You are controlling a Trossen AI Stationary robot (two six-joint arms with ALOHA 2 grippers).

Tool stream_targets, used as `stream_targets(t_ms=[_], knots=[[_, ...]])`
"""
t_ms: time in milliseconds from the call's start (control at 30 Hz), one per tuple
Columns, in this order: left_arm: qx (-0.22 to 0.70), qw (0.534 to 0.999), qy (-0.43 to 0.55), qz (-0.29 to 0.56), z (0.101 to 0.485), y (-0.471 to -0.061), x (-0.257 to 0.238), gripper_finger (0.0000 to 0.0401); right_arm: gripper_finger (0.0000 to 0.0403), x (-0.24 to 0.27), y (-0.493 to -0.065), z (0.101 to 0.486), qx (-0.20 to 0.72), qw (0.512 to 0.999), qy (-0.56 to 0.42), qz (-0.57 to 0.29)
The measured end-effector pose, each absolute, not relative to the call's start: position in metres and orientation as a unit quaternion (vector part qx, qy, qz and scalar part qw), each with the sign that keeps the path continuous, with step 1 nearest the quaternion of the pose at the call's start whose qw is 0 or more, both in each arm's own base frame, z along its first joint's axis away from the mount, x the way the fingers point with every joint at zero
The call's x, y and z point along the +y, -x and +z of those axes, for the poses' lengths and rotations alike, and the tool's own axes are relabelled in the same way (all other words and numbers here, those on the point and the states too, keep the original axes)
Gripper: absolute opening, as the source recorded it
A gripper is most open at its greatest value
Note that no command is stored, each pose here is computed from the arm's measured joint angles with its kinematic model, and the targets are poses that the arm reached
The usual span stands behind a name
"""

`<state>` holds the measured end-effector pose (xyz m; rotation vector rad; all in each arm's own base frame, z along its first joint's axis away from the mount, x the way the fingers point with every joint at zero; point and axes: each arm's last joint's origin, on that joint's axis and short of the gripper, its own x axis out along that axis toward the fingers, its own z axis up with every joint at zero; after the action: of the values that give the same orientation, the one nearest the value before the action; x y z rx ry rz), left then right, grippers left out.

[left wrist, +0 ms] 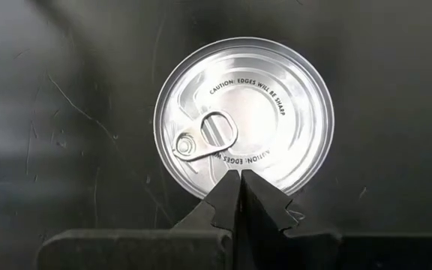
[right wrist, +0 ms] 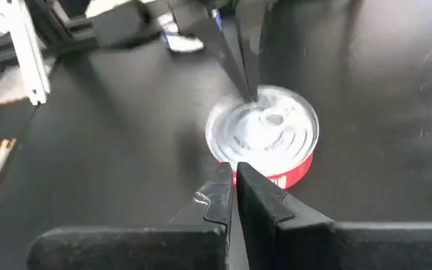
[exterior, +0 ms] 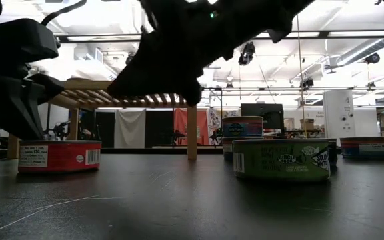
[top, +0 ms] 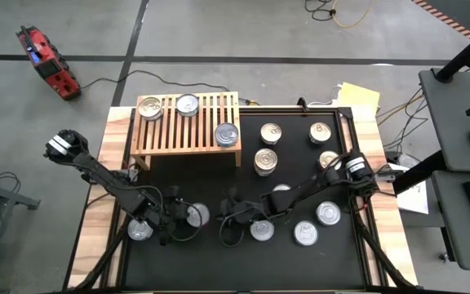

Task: Stack canned seafood by type on shelf
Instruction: Put the red tuna can on the shelf

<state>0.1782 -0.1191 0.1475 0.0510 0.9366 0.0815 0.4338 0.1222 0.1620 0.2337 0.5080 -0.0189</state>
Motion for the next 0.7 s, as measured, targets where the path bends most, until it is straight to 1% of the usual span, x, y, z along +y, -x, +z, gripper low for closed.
stream_targets(t_ms=[167, 533, 700], knots=[[0.447, 0.893, -0.017, 0.047, 0.146, -0.179, -0.12, 0.0, 0.0013, 0.125, -0.442, 0.16, 0.247, 0.962, -0.119, -0.009], [0.431, 0.901, -0.003, 0.051, 0.141, -0.177, -0.123, 0.0, 0.0013, 0.125, -0.441, 0.158, 0.255, 0.957, -0.137, -0.016], [0.417, 0.908, 0.009, 0.046, 0.137, -0.176, -0.124, 0.0, 0.0013, 0.124, -0.439, 0.153, 0.28, 0.943, -0.178, -0.036]])
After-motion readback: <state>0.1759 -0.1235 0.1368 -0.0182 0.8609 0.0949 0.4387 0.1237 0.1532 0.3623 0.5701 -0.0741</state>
